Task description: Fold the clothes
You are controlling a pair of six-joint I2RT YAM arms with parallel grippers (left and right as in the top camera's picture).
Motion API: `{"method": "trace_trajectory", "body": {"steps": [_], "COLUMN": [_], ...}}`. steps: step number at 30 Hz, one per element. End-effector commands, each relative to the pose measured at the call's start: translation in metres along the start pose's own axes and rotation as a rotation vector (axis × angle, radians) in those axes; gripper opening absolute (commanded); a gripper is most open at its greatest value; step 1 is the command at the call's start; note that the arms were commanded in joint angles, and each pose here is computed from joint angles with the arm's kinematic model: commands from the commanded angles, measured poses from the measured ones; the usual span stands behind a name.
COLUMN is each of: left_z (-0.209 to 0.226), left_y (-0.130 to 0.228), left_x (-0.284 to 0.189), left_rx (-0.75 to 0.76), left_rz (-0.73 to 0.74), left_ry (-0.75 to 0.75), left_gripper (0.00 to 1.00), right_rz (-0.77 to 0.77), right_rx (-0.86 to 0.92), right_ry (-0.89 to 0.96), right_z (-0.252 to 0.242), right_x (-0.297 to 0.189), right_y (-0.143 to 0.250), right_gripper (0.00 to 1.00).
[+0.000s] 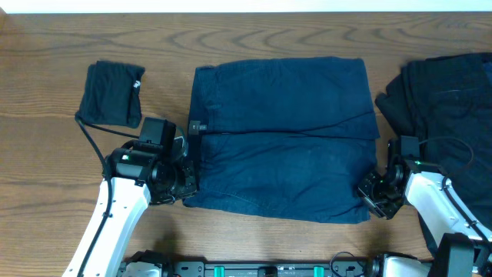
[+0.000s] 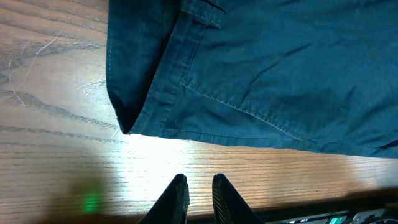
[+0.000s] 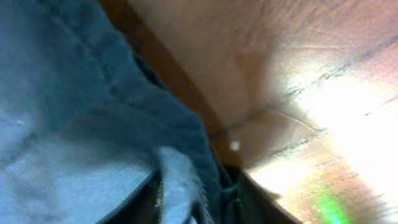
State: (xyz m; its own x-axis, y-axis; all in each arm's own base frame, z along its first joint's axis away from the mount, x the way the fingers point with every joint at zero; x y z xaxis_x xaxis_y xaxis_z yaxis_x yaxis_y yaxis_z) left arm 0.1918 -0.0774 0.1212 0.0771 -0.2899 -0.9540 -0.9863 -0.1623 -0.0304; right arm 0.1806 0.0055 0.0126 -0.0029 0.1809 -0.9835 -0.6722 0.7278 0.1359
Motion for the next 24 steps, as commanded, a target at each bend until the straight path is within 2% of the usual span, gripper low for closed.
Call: {"method": "trace_trajectory", "body": {"steps": [1, 4, 6, 16, 17, 18, 19, 21, 24], "left_z": [0.003, 0.003, 0.003, 0.003, 0.003, 0.003, 0.003, 0.003, 0.003], "left_y": [0.0013, 0.0013, 0.0013, 0.0013, 0.0014, 0.0014, 0.0014, 0.0014, 0.0014], "left_x": [0.0013, 0.0013, 0.0013, 0.0013, 0.0013, 0.0013, 0.0013, 0.0013, 0.0013], "left_rx": [0.006, 0.006, 0.006, 0.006, 0.006, 0.006, 0.006, 0.006, 0.006], "left_rz": [0.004, 0.004, 0.004, 0.004, 0.004, 0.004, 0.004, 0.004, 0.004], "left_ry": [-0.012, -0.012, -0.012, -0.012, -0.012, -0.012, -0.012, -0.012, -0.012], "left_gripper": [0.17, 0.17, 0.17, 0.17, 0.17, 0.17, 0.17, 0.17, 0.17], "right_rz": [0.076, 0.076, 0.083, 0.115, 0.115, 0.114, 0.114, 0.118, 0.136], "right_rx": [0.017, 0.016, -0.003, -0.017, -0.02, -0.025, -0.031, -0.034, -0.032], "right_ry": [0.049, 0.049, 0.039, 0.012, 0.011, 0.011, 0.01, 0.015, 0.038], "right_z": [-0.0164, -0.0163, -0.015, -0.0108, -0.0107, -0.0106, -0.0103, -0.0102, -0.0127], "right_x": [0.0163, 0.0163, 0.0162, 0.0151, 0.0151, 0.0149, 0.0147, 0.0127, 0.008], "right_y": [0.0164, 0.0164, 0.0174, 0.0223, 0.0222, 0.022, 0.0218, 0.022, 0.0246], "right_gripper": [0.15, 0.05, 0.02, 0.07, 0.18, 0.37, 0.47, 0.59, 0.7]}}
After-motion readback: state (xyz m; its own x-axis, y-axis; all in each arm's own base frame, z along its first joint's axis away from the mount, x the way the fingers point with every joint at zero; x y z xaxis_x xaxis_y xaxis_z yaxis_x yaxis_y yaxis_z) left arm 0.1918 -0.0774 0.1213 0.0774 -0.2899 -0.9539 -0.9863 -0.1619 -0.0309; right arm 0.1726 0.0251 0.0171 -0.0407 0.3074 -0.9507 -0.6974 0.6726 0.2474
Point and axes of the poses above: each gripper's point midway between its finger pads, its own x axis out along the fingers, its own z axis along the line the jaws close on, y = z × x, the point moved 2 cm from there along -x, back along the fingers, and after that the axes turned 1 degree about x, right-handed, at the moved point
